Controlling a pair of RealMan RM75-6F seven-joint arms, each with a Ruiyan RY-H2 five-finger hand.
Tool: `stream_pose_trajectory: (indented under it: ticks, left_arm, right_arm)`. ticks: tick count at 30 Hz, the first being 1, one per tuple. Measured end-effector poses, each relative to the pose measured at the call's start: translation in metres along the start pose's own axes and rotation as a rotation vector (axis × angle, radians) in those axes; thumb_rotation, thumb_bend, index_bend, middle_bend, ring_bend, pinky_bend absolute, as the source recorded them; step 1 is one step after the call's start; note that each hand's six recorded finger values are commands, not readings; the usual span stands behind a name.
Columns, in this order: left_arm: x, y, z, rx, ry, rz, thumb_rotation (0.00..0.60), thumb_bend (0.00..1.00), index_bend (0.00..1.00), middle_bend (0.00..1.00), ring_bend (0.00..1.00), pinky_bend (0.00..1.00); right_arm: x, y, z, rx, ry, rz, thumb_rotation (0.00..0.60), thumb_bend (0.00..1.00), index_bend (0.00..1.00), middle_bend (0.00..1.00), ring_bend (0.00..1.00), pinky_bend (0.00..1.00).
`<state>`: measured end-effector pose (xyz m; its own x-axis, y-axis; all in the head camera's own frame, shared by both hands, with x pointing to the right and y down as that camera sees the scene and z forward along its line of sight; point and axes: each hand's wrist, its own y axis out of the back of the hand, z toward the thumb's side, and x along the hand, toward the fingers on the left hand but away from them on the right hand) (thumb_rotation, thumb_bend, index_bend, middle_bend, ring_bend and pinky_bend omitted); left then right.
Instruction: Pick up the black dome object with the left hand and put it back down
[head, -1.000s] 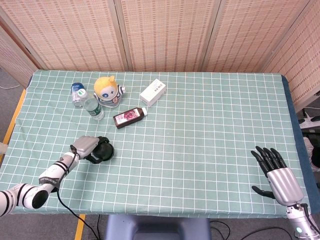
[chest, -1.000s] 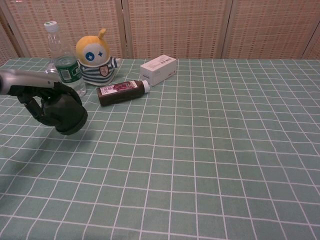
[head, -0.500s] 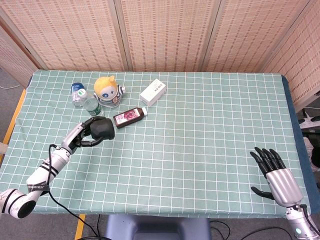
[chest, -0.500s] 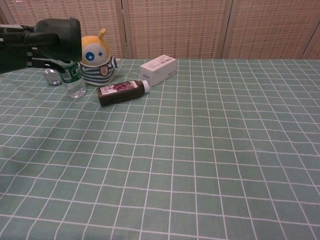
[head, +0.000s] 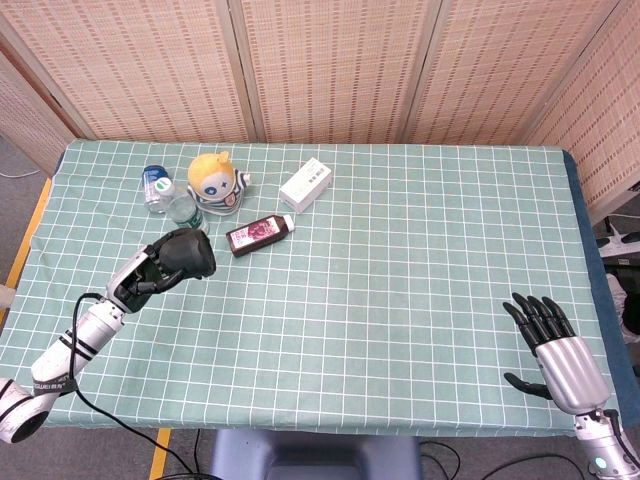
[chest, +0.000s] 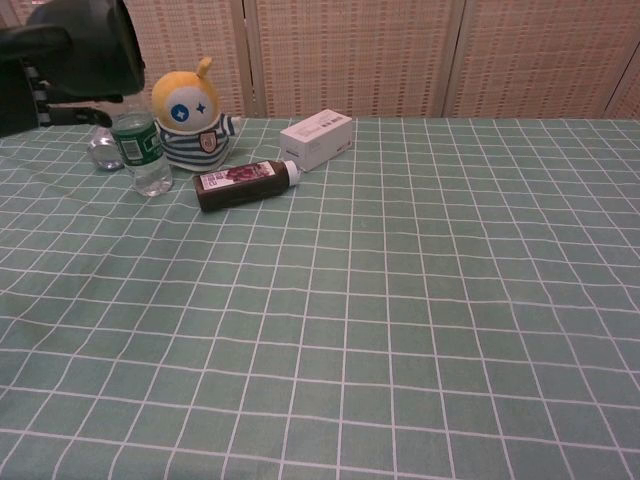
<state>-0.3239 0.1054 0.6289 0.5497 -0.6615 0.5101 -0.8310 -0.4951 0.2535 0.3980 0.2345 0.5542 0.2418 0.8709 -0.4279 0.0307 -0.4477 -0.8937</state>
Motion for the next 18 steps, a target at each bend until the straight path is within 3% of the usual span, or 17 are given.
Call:
stream_pose_trajectory:
  ticks: [2, 8, 14, 18]
  left_arm:
    - [-0.002, -0.001, -0.01, 0.112, 0.048, -0.02, 0.6, 0.37, 0.68, 0.69, 0.51, 0.46]
    - [-0.01, 0.003, -0.035, 0.602, 0.167, -0.074, 0.6, 0.37, 0.69, 0.69, 0.51, 0.46]
    - [-0.016, 0.013, -0.049, 1.184, 0.23, -0.099, 0.6, 0.37, 0.7, 0.71, 0.52, 0.48]
    - [-0.017, 0.02, -0.053, 1.601, 0.247, -0.066, 0.6, 0.38, 0.69, 0.69, 0.51, 0.46]
  right_arm:
    - [0.0, 0.0, 0.0, -0.001, 0.0, 0.0, 0.572, 0.0, 0.0, 0.0, 0.0, 0.0]
    - [0.0, -0.001, 0.002, -0.002, 0.003, 0.004, 0.573, 0.0, 0.0, 0.0, 0.0, 0.0]
    - [0.0, -0.001, 0.002, -0.008, 0.003, 0.007, 0.572, 0.0, 0.0, 0.0, 0.0, 0.0]
    - [0.001, 0.0, 0.002, -0.009, 0.007, 0.01, 0.579, 0.0, 0.0, 0.0, 0.0, 0.0]
